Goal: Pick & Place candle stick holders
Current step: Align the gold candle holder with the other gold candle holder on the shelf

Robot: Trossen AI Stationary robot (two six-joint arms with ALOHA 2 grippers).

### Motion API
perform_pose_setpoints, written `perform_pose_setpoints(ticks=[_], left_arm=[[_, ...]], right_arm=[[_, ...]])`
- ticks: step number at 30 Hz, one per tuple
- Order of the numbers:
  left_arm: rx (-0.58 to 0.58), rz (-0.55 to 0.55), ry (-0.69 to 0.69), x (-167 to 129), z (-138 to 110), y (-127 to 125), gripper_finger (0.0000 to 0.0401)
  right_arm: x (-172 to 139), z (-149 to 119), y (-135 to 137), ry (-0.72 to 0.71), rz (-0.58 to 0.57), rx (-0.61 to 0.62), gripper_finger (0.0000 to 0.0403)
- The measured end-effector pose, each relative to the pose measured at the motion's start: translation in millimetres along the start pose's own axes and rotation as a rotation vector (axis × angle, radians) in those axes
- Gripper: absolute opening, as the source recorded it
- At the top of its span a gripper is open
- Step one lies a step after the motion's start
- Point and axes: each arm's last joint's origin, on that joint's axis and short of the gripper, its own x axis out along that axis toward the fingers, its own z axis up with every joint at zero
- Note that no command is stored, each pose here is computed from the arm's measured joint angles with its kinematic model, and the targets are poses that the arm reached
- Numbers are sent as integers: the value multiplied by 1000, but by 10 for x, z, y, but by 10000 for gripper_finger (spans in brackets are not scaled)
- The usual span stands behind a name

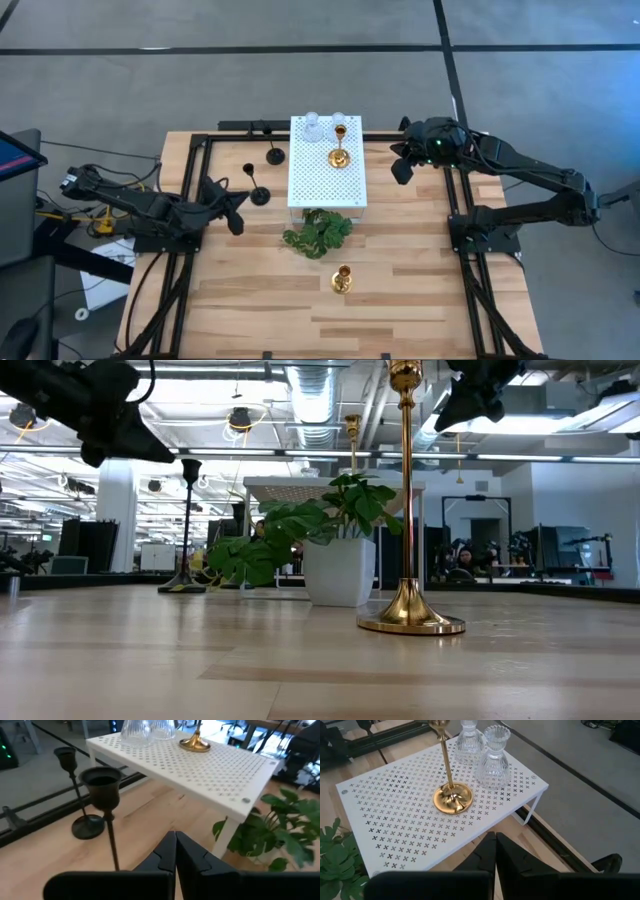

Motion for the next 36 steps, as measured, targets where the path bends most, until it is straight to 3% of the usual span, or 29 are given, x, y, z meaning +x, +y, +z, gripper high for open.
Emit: perform_pose_setpoints(ticks=[11,24,32,36], left_arm=[[40,31,-7,0,-5,13,3],[129,9,90,112,-122,-104,13],[117,35,101,172,-164,-161,5],[84,-28,109,174,-144,-196,4]], right_arm=[[0,0,0,0,0,0,0],[0,4,0,-4,0,1,0],[0,4,1,-4,2,1,0],[-2,-11,30,21,107,-2,0]])
